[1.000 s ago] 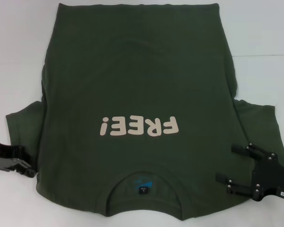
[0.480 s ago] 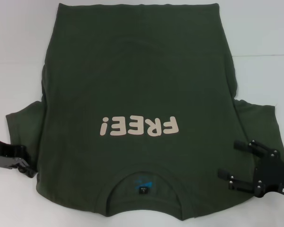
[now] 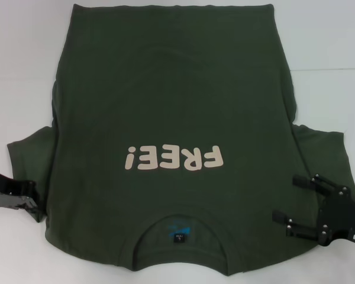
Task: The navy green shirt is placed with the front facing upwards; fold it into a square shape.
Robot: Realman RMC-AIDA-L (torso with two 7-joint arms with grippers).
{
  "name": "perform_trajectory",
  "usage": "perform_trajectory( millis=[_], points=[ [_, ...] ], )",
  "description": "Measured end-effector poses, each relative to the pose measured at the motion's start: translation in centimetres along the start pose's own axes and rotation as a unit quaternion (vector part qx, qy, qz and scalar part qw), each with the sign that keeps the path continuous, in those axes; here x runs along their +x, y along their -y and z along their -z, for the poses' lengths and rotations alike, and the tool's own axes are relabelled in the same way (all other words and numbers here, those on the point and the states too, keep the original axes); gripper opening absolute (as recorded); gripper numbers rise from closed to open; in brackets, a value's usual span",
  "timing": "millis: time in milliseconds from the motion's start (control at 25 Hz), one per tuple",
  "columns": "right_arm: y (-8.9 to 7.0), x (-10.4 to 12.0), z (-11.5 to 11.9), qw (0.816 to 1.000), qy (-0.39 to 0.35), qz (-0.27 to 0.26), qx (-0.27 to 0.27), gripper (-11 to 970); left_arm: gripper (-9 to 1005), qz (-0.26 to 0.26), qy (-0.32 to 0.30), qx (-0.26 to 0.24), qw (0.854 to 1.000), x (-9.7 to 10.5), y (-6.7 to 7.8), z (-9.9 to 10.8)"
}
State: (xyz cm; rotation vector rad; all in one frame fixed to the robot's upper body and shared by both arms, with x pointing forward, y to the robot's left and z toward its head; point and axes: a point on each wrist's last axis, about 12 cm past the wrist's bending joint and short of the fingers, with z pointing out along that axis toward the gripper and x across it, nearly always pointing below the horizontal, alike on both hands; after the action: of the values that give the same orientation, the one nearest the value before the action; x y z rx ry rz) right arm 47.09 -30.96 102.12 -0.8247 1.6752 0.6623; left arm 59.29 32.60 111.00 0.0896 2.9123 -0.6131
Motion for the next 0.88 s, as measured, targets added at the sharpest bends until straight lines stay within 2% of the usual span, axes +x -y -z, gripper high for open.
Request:
perform_trajectory(
  millis=[600, 880],
  points=[
    [-0.01, 0.05, -0.02, 1.000, -0.001, -0.001, 0.001, 940, 40, -0.002, 0.009, 0.001, 1.000, -0.17, -0.01, 0.17],
    [-0.02, 0.05, -0.07, 1.000, -0.001, -0.002, 0.001, 940, 50, 0.006, 0.028, 0.009, 1.000, -0.41, -0.34, 1.01]
  ],
)
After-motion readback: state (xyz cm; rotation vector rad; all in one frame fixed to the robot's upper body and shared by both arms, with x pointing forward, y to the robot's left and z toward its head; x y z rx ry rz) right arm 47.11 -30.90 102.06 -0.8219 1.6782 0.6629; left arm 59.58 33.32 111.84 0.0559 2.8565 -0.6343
